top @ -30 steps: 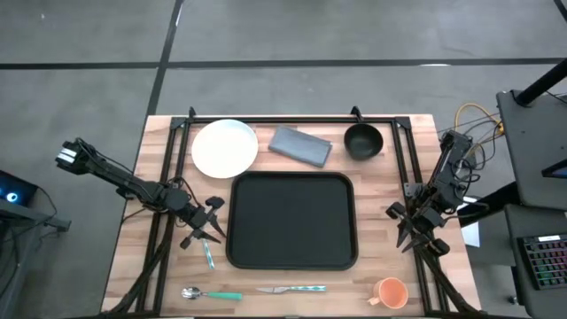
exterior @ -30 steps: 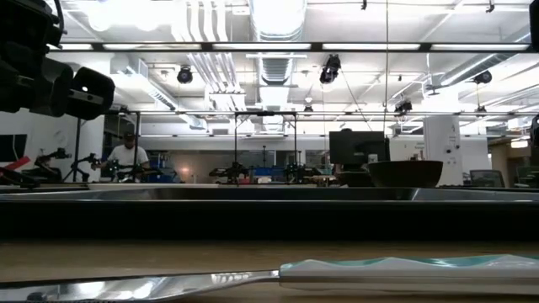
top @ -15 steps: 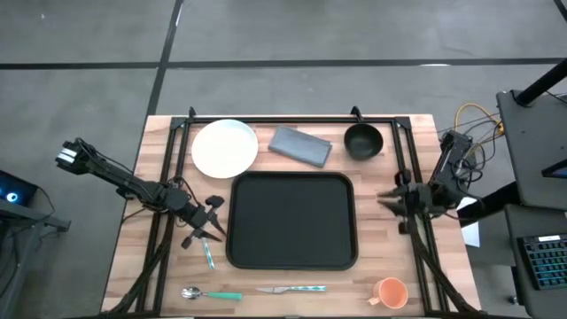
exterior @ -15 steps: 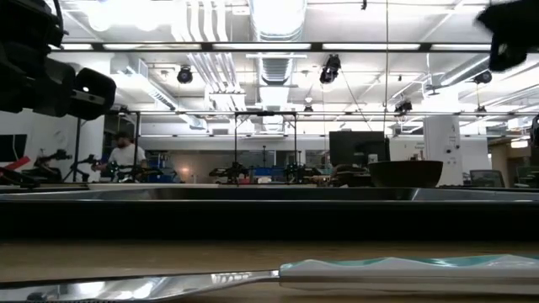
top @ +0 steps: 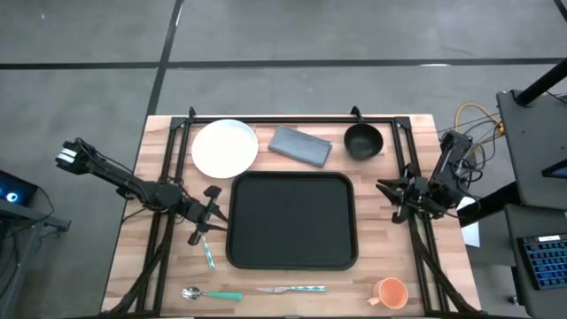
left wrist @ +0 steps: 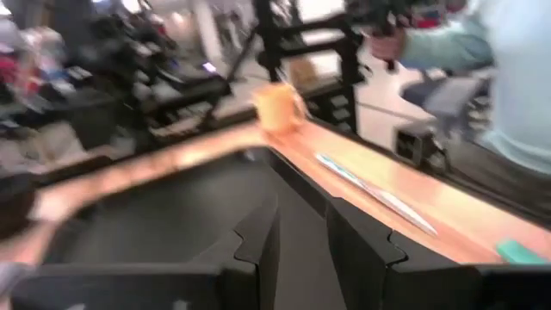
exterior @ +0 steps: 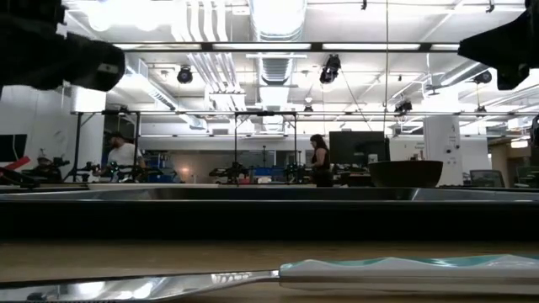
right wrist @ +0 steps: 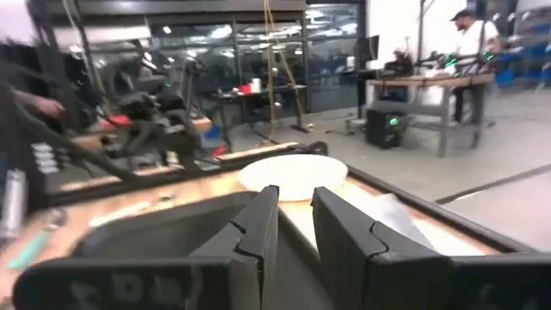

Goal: Set up tray
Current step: Put the orange mug on the black serving tray

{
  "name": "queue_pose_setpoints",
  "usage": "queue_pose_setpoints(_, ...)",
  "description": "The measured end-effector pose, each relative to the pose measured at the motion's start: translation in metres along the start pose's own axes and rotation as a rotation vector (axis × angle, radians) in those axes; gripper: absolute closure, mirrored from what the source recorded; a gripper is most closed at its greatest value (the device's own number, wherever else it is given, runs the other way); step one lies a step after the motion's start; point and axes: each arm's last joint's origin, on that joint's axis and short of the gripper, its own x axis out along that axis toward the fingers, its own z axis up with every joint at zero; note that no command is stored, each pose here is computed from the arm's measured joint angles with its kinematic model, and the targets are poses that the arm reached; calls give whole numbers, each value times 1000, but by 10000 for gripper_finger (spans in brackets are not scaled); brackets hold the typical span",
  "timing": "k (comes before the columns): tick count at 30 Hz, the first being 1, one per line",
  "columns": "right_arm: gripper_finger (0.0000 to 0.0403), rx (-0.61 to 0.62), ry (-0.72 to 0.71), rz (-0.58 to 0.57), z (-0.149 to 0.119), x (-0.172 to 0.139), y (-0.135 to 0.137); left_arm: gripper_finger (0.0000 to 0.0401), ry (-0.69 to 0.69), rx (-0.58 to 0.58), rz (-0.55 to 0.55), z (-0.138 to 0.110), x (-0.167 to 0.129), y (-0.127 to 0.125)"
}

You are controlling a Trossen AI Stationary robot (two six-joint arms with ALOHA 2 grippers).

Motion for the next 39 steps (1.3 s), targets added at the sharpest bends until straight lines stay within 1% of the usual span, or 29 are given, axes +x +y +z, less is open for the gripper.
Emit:
queue_pose_setpoints(1, 333, 9, -9, 35, 4, 0, 1, 322, -8, 0, 2, 1, 0, 0)
queue_pose_setpoints(3, 326, 41, -39, 114, 21, 0, 1, 322, -16, 1, 10, 2, 0, 1)
queue_pose_setpoints(4, 321, 54, -55, 159, 32, 0, 1, 322, -19, 0, 30, 2, 0, 1)
queue_pose_setpoints(6, 307, 40, -63, 250, 57, 0, 1, 322, -14, -13, 79, 2, 0, 3)
queue_pose_setpoints(8, 291, -11, -11, 293, 81, 1, 2, 322, -4, -17, 118, 2, 0, 4)
queue_pose_setpoints(11, 271, -88, 118, 300, 115, 4, 9, 322, 3, -18, 156, 2, 0, 5)
queue_pose_setpoints(13, 260, -114, 196, 323, 138, 7, 20, 322, 3, -18, 158, 2, 0, 5)
queue_pose_setpoints(15, 252, -148, 265, 350, 161, 12, 38, 322, 3, -22, 158, 2, 0, 5)
queue_pose_setpoints(17, 246, -175, 328, 371, 184, 17, 59, 322, 0, -53, 158, 2, 0, 5)
queue_pose_setpoints(19, 243, -188, 408, 373, 202, 22, 78, 322, -2, -88, 158, 2, 0, 5)
queue_pose_setpoints(21, 241, -170, 503, 347, 215, 27, 97, 322, -5, -121, 158, 2, 0, 5)
queue_pose_setpoints(24, 241, -140, 694, 280, 216, 31, 124, 322, -9, -184, 158, 1, 0, 5)
queue_pose_setpoints(26, 241, -130, 824, 207, 208, 32, 140, 322, -12, -212, 158, 2, 0, 5)
queue_pose_setpoints(27, 241, -127, 866, 158, 203, 31, 146, 322, -12, -214, 158, 1, 0, 5)
queue_pose_setpoints(29, 241, -98, 921, 64, 192, 27, 157, 322, -12, -214, 158, 2, 0, 5)
queue_pose_setpoints(32, 241, 34, 989, -2, 176, 19, 174, 322, -12, -214, 158, 1, 0, 5)
queue_pose_setpoints(35, 241, 162, 1008, -95, 163, 6, 184, 322, -12, -214, 158, 2, 0, 5)
queue_pose_setpoints(39, 241, 256, 1045, -182, 144, -14, 199, 322, -13, -214, 158, 2, 0, 5)
